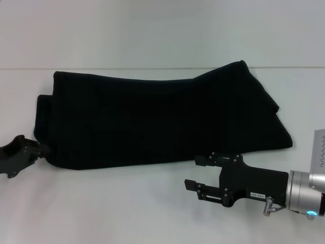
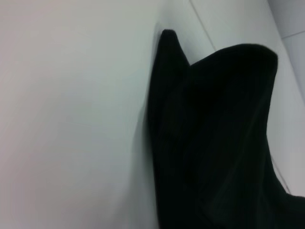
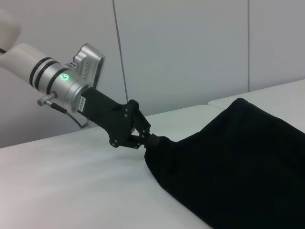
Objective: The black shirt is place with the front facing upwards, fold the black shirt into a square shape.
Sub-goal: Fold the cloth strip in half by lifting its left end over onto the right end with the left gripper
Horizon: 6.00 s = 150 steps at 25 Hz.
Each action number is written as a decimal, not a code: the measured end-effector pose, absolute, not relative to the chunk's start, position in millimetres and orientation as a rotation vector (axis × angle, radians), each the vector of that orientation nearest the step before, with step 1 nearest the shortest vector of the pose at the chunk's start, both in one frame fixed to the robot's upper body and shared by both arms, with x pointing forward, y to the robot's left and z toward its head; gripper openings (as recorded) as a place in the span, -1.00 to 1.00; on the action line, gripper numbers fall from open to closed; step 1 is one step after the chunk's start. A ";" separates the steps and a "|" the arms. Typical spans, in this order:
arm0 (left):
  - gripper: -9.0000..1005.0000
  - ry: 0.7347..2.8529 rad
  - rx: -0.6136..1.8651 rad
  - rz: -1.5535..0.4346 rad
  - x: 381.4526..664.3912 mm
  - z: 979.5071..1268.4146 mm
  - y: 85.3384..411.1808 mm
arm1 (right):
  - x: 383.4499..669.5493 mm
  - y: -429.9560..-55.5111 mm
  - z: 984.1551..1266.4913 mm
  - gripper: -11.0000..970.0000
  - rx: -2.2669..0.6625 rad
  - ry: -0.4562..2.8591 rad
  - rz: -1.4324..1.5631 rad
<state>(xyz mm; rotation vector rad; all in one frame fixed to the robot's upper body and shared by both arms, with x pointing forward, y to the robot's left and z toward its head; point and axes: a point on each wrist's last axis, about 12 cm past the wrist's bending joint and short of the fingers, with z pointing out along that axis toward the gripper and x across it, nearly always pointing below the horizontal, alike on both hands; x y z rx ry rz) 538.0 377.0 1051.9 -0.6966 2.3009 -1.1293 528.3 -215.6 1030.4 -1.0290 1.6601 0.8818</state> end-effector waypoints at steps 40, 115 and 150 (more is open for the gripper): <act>0.22 2.245 -0.733 -1.139 509.3 1041.8 393.6 | 526.8 -217.0 1030.2 0.42 -1.022 1.659 0.887; -0.92 2.142 -0.805 -1.119 506.1 1050.3 413.5 | 529.3 -221.8 1035.8 0.42 -0.934 1.634 0.892; -0.93 2.011 0.007 -1.636 649.4 1171.6 194.6 | 504.6 -255.9 1012.7 0.42 -0.664 1.791 0.855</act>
